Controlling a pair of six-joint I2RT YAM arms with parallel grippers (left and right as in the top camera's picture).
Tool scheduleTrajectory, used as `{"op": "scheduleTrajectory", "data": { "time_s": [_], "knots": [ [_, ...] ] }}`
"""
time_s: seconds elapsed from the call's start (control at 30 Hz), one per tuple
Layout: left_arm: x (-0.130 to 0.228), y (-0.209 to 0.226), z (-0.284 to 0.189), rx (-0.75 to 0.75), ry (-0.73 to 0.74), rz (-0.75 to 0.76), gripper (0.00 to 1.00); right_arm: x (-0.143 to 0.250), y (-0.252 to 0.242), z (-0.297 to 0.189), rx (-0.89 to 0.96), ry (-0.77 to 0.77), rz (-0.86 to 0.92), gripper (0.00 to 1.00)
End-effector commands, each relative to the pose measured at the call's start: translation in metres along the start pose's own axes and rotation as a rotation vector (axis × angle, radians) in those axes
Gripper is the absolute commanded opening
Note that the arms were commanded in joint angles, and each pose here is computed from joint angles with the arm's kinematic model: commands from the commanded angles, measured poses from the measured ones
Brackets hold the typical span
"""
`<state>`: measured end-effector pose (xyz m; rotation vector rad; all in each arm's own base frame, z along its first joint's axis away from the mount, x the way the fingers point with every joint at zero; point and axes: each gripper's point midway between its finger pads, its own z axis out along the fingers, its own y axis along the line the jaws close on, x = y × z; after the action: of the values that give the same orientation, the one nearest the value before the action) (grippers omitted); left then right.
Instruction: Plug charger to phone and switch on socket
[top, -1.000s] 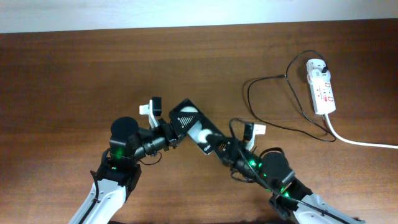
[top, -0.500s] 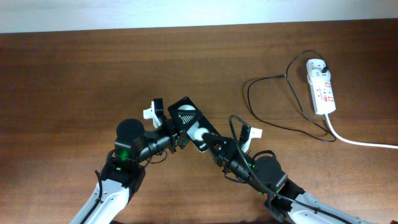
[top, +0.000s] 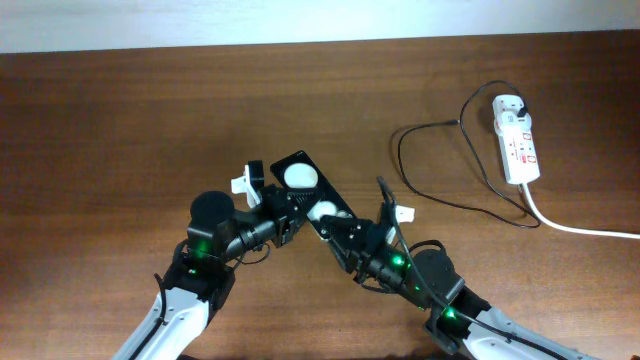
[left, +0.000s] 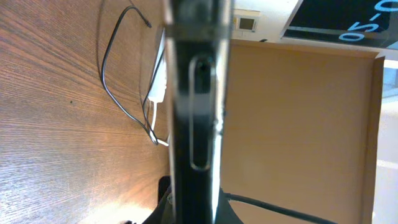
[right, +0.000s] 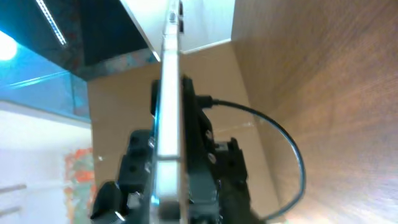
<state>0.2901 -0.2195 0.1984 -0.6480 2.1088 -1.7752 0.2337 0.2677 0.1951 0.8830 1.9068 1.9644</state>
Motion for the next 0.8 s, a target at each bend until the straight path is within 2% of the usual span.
{"op": "scheduleTrajectory", "data": {
  "time_s": [0.0, 0.03, 0.17, 0.2, 0.27, 0.33, 0.4, 0.47, 0.57, 0.63, 0.7, 0.77],
  "knots": [
    [0.001, -0.021, 0.000, 0.051, 0.004, 0.055, 0.00, 0.019, -0.022, 0.000, 0.091, 0.105, 0.010, 0.34],
    [-0.001, -0.021, 0.000, 0.050, -0.007, 0.086, 0.00, 0.020, -0.039, -0.003, 0.160, 0.111, 0.027, 0.38],
    [-0.013, -0.020, -0.003, 0.041, -0.058, 0.313, 0.00, 0.019, -0.064, -0.008, 0.267, 0.112, 0.054, 0.38],
    [-0.027, -0.019, -0.010, 0.028, -0.101, 0.376, 0.00, 0.019, -0.066, -0.009, 0.276, 0.114, 0.057, 0.43],
    [-0.045, -0.006, -0.019, -0.024, -0.145, 0.367, 0.00, 0.020, -0.066, -0.009, 0.277, 0.118, 0.057, 0.46],
    [-0.066, 0.011, -0.039, -0.071, -0.171, 0.291, 0.00, 0.021, -0.070, -0.010, 0.290, 0.124, 0.050, 0.48],
    [-0.066, 0.007, -0.054, -0.018, -0.105, 0.191, 0.00, 0.016, -0.090, -0.016, 0.380, 0.101, 0.073, 0.51],
    [-0.045, 0.000, -0.066, 0.048, 0.055, 0.119, 0.00, 0.010, -0.123, -0.031, 0.524, 0.062, 0.100, 0.50],
    [-0.012, -0.008, -0.072, 0.106, 0.248, 0.131, 0.00, -0.005, -0.139, -0.041, 0.590, 0.074, -0.245, 0.43],
    [-0.004, -0.009, -0.075, 0.128, 0.296, 0.176, 0.00, -0.007, -0.140, -0.041, 0.590, 0.104, -0.379, 0.44],
    [-0.003, -0.010, -0.075, 0.129, 0.302, 0.176, 0.00, -0.008, -0.149, -0.048, 0.638, 0.104, -0.368, 0.43],
    [-0.003, -0.010, -0.075, 0.130, 0.302, 0.176, 0.00, -0.024, -0.165, -0.062, 0.738, 0.028, -0.372, 0.30]
  ]
}}
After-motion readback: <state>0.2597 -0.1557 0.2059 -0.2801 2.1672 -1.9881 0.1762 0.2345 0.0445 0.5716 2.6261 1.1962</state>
